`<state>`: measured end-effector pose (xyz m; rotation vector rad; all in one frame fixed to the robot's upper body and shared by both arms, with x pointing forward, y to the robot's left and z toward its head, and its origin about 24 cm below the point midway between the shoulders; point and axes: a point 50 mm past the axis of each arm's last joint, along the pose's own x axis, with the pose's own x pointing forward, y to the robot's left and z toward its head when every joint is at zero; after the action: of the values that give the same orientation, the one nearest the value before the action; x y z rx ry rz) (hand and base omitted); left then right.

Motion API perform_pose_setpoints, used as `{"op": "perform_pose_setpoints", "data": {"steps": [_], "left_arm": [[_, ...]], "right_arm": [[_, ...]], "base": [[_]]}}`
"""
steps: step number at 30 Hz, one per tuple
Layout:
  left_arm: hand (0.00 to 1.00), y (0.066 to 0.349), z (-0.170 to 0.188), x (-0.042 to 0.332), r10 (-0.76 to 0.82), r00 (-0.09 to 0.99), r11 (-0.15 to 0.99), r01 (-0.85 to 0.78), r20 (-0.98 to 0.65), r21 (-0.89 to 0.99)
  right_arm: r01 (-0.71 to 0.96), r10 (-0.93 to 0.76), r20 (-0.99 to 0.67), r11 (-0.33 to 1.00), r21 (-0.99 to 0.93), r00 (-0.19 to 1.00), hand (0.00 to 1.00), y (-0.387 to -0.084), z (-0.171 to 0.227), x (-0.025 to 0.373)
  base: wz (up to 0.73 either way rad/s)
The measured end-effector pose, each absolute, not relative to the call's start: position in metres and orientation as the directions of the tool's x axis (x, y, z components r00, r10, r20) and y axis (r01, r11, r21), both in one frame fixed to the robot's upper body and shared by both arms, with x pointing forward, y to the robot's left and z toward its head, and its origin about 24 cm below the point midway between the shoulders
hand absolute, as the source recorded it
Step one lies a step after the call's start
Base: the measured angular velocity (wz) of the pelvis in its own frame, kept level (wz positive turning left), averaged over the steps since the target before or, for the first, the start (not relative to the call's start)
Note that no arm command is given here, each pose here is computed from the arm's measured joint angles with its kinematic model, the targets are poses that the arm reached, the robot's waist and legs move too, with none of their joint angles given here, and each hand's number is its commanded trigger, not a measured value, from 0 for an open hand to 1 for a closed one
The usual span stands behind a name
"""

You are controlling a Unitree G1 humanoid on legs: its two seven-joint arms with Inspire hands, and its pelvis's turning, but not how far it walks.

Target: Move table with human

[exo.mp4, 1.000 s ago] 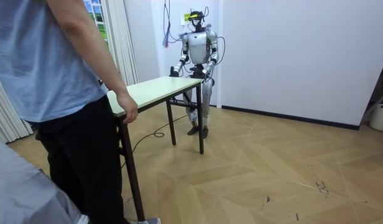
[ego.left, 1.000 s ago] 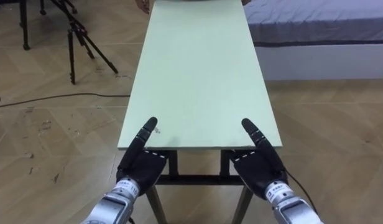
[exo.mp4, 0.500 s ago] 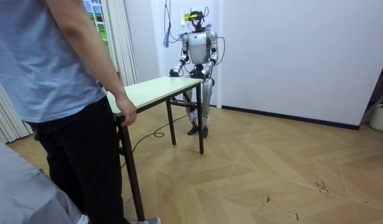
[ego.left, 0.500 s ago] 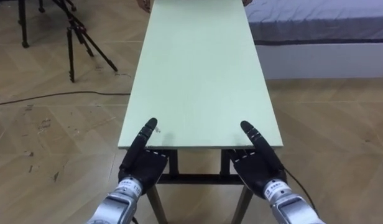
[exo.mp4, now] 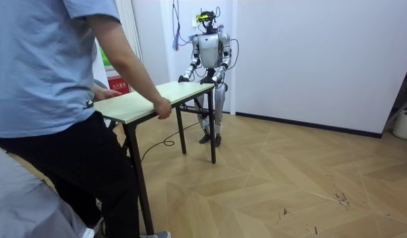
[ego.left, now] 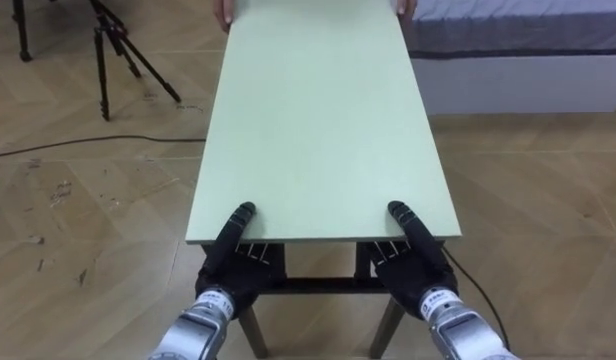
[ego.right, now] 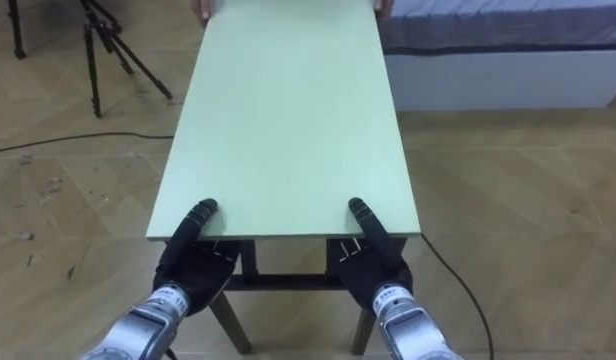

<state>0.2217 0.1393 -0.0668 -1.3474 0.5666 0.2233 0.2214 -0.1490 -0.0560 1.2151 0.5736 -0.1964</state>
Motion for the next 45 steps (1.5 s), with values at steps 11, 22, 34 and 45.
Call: {"op": "perform_pose_setpoints", "data": {"steps": [11, 22, 34, 45], "left_arm": [[1.00, 0.137, -0.069, 0.218, -0.148, 0.846, 0.240, -0.472, -0.513, -0.848], [1.00, 0.137, -0.072, 0.208, -0.151, 0.848, 0.255, -0.463, -0.507, -0.849], [1.00, 0.138, -0.060, 0.200, -0.145, 0.878, 0.280, -0.405, -0.456, -0.870], [1.00, 0.133, -0.056, 0.190, -0.102, 0.903, 0.297, -0.372, -0.416, -0.879]], "right_arm": [[0.443, 0.156, -0.519, 0.353, 0.824, 0.841, 1.00, -0.148, -0.057, 0.219], [0.437, 0.157, -0.518, 0.368, 0.821, 0.841, 1.00, -0.149, -0.057, 0.211], [0.382, 0.160, -0.468, 0.383, 0.841, 0.869, 1.00, -0.147, -0.045, 0.206], [0.322, 0.143, -0.406, 0.400, 0.858, 0.903, 1.00, -0.142, -0.042, 0.200]], "base": [[-0.01], [0.00], [-0.01], [0.00]]}}
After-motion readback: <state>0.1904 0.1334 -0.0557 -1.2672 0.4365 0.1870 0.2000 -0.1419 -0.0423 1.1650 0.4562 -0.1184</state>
